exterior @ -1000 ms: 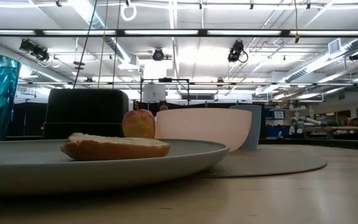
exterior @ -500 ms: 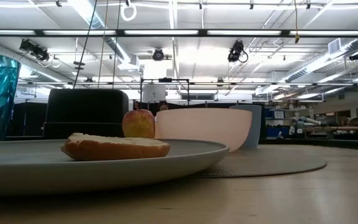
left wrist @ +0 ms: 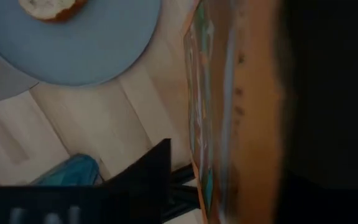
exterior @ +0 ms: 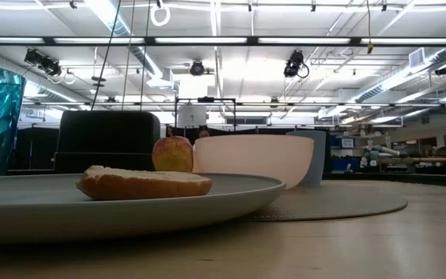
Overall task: Arrange a breakfast setting
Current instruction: Pour the cereal from the orange cereal box into the pink bowl
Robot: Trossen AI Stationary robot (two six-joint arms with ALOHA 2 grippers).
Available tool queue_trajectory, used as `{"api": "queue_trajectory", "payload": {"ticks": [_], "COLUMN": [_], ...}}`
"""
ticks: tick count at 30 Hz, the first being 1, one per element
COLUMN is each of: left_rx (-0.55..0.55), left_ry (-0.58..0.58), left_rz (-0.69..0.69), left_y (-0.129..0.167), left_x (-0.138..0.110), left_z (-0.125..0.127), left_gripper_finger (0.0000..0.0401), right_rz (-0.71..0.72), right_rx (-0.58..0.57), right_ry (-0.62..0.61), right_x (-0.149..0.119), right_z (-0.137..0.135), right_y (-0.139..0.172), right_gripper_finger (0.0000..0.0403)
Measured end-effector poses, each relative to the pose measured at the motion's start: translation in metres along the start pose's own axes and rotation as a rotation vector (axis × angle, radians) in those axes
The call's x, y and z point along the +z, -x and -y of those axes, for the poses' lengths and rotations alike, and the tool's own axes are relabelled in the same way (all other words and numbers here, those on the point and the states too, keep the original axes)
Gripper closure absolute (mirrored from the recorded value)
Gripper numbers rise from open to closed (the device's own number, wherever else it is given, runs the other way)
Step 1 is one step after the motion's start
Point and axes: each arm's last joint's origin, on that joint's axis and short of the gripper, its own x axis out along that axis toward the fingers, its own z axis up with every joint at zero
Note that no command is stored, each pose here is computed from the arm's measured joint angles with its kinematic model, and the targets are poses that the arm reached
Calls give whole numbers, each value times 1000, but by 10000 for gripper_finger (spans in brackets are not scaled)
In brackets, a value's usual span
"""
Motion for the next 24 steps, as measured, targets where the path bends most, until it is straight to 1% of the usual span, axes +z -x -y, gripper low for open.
{"api": "queue_trajectory", "payload": {"ticks": [2,5,6,9,12,16,20,22,24], "left_rx": [0,-7,-9,-22,-54,-118,-198,-228,-234], "left_ry": [-12,-10,1,29,67,81,88,92,100], "left_rz": [-5,-3,-3,8,51,154,269,326,399], "left_y": [-1,-1,-1,3,18,49,85,103,120], "left_x": [-1,-1,-1,0,2,6,5,2,0], "left_z": [1,2,2,2,3,3,0,-2,-6], "left_gripper_finger": [299,376,387,392,395,397,398,398,398], "right_rz": [-1,6,12,38,62,102,138,136,113], "right_rx": [3,7,8,26,51,71,92,96,93], "right_ry": [17,31,39,61,66,54,14,-5,-32], "right_x": [0,1,1,4,8,15,21,22,20], "right_z": [0,-1,-1,-2,-2,0,2,4,5], "right_y": [0,0,0,1,6,24,43,52,57], "right_gripper_finger": [53,53,53,53,53,53,53,53,53]}}
